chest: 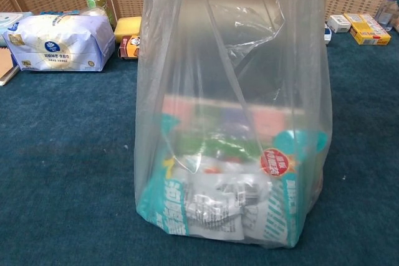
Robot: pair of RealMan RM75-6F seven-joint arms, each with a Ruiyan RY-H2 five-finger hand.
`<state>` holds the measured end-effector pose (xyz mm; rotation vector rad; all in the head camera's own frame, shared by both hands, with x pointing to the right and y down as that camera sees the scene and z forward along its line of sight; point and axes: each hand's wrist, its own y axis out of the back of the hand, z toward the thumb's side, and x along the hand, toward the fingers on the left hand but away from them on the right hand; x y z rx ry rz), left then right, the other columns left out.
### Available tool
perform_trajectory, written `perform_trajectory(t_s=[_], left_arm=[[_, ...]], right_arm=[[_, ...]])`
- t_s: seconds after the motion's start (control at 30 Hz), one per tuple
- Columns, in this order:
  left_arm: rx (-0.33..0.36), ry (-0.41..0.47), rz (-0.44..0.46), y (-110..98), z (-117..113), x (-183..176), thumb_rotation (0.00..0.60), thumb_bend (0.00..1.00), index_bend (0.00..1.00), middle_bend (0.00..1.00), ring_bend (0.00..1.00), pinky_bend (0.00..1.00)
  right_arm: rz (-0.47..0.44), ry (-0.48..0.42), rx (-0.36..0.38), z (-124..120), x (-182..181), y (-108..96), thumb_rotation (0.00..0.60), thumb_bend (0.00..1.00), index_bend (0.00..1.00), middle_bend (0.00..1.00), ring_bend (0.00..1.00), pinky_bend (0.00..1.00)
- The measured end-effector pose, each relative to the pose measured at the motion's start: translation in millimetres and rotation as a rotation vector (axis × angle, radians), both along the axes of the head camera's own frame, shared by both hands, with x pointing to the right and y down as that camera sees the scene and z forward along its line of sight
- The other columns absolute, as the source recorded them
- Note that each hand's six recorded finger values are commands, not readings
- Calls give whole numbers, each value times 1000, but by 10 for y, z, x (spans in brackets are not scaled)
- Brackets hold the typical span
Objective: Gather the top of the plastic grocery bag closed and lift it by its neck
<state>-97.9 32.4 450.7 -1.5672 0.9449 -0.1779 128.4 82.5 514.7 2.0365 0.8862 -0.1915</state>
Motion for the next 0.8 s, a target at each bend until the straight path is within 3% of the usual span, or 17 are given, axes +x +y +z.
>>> perform_trajectory(t_s=[0.8], left_arm=[[20,-23,-29,-80,31,-42,600,38,260,163,0,162]], right_arm=[[-21,3,13,-17,60,38,0,126,240,234,176,91]])
